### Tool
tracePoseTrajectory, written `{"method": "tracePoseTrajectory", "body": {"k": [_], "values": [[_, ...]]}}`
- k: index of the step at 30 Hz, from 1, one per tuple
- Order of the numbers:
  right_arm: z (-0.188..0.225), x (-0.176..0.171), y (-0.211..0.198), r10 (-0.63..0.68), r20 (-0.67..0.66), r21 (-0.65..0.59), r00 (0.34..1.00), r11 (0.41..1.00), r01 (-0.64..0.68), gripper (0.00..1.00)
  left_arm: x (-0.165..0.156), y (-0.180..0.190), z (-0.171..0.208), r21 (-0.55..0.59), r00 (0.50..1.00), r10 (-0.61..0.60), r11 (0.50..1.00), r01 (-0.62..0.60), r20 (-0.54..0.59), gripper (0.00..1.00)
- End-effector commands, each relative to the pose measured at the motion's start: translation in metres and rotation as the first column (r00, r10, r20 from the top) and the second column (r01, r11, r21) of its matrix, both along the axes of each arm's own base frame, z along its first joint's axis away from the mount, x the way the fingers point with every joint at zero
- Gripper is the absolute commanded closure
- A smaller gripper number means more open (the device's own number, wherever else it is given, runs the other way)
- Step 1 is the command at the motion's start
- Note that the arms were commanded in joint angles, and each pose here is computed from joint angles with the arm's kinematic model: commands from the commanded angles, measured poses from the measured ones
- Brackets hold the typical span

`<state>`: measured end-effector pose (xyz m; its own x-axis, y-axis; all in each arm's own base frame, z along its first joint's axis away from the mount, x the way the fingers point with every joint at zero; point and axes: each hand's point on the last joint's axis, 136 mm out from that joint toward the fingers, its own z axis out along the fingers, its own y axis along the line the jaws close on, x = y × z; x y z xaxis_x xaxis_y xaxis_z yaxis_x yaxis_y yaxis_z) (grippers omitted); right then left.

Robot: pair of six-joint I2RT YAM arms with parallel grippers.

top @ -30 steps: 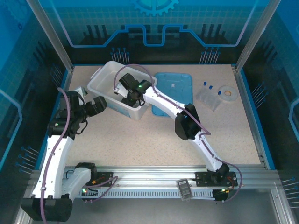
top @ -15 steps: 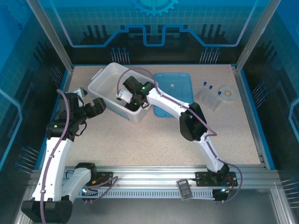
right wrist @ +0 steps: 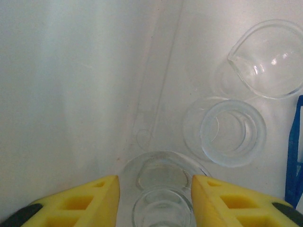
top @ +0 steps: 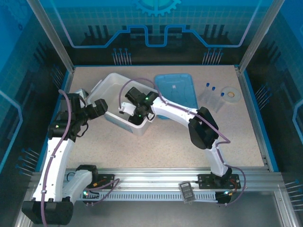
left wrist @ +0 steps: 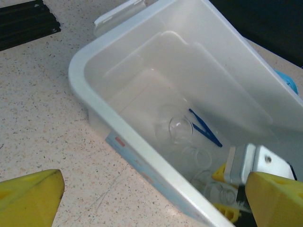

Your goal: Organize the chemistry lab equipment

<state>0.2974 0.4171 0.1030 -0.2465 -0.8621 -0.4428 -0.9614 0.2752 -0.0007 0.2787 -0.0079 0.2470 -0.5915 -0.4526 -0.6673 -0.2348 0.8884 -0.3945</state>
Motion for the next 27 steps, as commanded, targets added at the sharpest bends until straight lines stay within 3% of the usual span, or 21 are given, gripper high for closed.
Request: {"method": "tracePoseTrajectory", "body": {"k": [1, 10, 17, 22, 27], "values": [[0.016, -0.022, -0.003, 0.055, 0.011, 0.005, 0.998, 0.998, -0.055, 0.53, 0.002, 0.003, 0.01, 0.015, 1.0, 0.004, 1.0, -0.004, 0.023, 0.01], [0.055, -0.017, -0.018, 0.01, 0.111, 0.038, 0.994, 0.999, -0.015, 0.5, 0.013, -0.004, 0.004, -0.037, 1.0, -0.014, 0.999, 0.014, 0.009, 0.01], [0.13, 0.013, -0.006, -0.218, 0.217, 0.234, 0.952, 0.958, 0.166, 0.38, 0.03, -0.012, 0.001, -0.08, 0.999, -0.047, 0.996, 0.046, -0.008, 0.01], [0.167, 0.027, -0.024, -0.451, 0.161, 0.393, 0.878, 0.845, 0.363, 0.28, 0.039, -0.015, 0.008, -0.089, 0.998, -0.059, 0.994, 0.059, 0.006, 0.01], [0.188, 0.036, -0.074, -0.64, -0.001, 0.517, 0.769, 0.657, 0.548, 0.26, 0.043, -0.018, 0.01, -0.098, 0.997, -0.071, 0.993, 0.071, 0.002, 0.01]]}}
